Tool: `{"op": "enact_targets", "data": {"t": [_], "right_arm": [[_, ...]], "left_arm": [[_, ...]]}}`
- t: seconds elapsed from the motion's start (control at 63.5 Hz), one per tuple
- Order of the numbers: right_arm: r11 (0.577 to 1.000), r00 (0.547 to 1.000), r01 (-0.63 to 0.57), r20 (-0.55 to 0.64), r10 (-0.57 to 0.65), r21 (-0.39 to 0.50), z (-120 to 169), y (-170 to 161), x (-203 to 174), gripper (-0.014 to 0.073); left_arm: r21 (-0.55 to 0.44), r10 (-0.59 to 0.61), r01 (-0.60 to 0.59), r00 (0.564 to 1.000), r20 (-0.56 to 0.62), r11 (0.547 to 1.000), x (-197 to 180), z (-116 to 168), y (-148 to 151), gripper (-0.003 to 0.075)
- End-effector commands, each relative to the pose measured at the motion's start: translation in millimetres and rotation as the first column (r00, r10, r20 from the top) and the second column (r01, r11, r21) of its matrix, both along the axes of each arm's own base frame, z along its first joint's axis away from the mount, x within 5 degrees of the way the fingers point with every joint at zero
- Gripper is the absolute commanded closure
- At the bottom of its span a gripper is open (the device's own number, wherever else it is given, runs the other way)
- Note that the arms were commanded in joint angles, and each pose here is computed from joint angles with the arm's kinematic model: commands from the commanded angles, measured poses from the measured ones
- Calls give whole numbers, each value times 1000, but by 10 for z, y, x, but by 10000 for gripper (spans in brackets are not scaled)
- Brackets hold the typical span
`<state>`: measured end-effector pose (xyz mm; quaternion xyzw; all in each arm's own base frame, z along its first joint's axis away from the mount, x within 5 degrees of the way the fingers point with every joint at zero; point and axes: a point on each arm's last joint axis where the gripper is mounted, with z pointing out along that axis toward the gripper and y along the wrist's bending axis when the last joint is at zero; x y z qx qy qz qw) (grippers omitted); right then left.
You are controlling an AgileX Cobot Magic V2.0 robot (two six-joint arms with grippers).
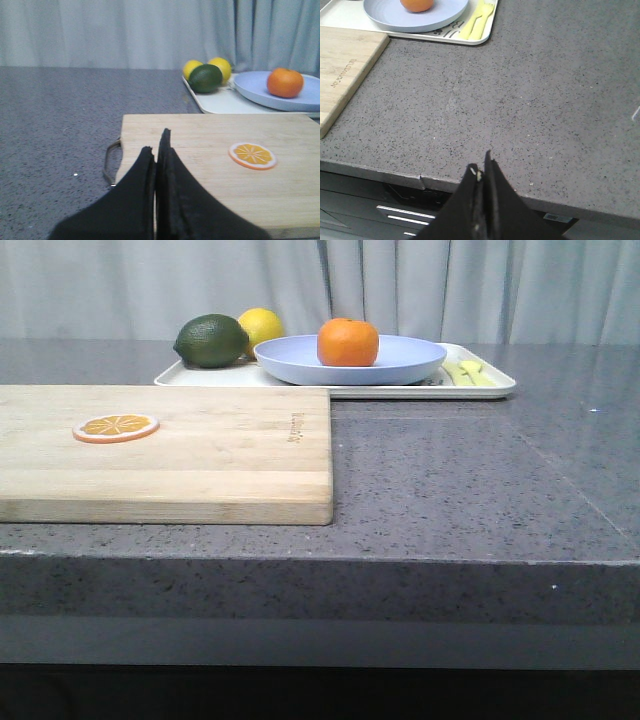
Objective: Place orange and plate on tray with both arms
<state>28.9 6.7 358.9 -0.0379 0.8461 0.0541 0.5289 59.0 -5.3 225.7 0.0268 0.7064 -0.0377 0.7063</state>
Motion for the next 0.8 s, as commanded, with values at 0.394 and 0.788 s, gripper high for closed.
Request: {"op": "enact_targets", "data": {"t": [0.394, 0.788], "right_arm": [[1000, 997, 12, 76, -11, -4, 111, -8, 33, 661], [1000, 997, 12, 76, -11, -4, 111, -8, 33, 661]], "left_arm": [[-85, 41, -29, 987, 152, 996, -41, -149, 26, 740], [-78, 39, -33, 997, 69, 996, -32, -225, 24, 740]]}}
